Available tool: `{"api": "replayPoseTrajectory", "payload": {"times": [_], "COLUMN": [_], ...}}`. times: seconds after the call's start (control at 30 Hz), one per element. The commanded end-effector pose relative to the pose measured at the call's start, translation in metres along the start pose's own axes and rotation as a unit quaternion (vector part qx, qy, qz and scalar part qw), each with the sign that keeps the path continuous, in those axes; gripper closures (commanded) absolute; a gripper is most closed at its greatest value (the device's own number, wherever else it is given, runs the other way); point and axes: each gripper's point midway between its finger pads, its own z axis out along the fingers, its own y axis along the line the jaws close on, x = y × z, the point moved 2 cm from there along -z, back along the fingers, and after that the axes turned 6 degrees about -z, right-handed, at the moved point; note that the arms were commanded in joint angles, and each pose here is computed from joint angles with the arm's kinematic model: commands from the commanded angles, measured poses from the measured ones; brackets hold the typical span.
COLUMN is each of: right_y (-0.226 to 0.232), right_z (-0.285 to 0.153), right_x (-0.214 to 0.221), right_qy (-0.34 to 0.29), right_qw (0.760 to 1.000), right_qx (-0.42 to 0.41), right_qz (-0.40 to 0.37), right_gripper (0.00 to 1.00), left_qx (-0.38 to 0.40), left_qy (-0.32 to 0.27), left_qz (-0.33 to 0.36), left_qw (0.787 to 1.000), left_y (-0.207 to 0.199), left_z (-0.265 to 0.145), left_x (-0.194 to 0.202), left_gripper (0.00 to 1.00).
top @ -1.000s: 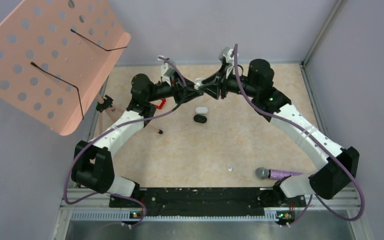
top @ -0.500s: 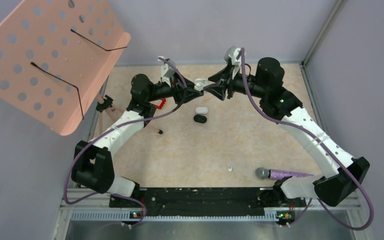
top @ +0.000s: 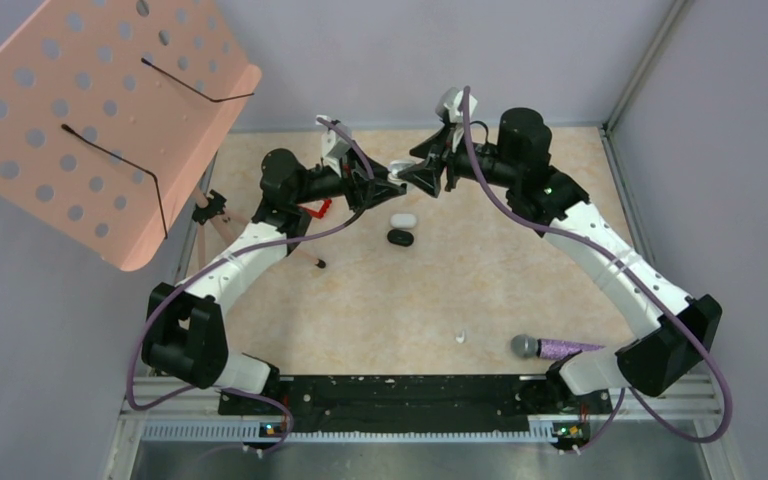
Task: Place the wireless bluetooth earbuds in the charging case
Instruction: Place the earbud in the charging case.
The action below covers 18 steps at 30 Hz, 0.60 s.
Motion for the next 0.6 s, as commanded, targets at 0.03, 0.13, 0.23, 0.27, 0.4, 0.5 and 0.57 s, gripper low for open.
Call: {"api": "replayPoseTrajectory", "payload": {"times": [0.03, 0.13, 0.23, 0.27, 0.4, 0.5, 0.57], "right_y": [0.002, -0.001, -0.006, -0.006, -0.005, -0.001, 0.001], "right_z": [0.000, 0.003, 0.007, 0.008, 0.009, 0.003, -0.004], "right_x": [-0.023, -0.020, -0.014, -0.013, -0.012, -0.011, -0.008], "right_qy": [-0.027, -0.025, -0.013, -0.010, -0.005, 0.008, 0.019], "right_qw": [0.999, 1.000, 1.000, 1.000, 1.000, 1.000, 0.999], "right_qx": [-0.004, 0.003, 0.012, 0.012, 0.004, -0.005, -0.001], "right_qz": [-0.020, -0.011, 0.001, 0.003, -0.001, -0.018, -0.028], "right_gripper": [0.46, 0.46, 0.46, 0.46, 0.45, 0.45, 0.44], "left_qx": [0.022, 0.025, 0.032, 0.033, 0.029, 0.018, 0.013], "left_qy": [-0.014, -0.013, -0.009, -0.007, -0.005, -0.007, -0.008], "left_qz": [0.046, 0.047, 0.052, 0.052, 0.052, 0.047, 0.046], "left_qw": [0.999, 0.999, 0.998, 0.998, 0.998, 0.999, 0.999], "left_y": [-0.017, -0.018, -0.021, -0.021, -0.021, -0.017, -0.014], "left_z": [-0.001, -0.001, 0.000, 0.000, -0.001, -0.001, -0.002], "left_x": [-0.018, -0.018, -0.015, -0.014, -0.013, -0.012, -0.012], "left_gripper": [1.00, 1.00, 1.00, 1.00, 1.00, 1.00, 1.00]}}
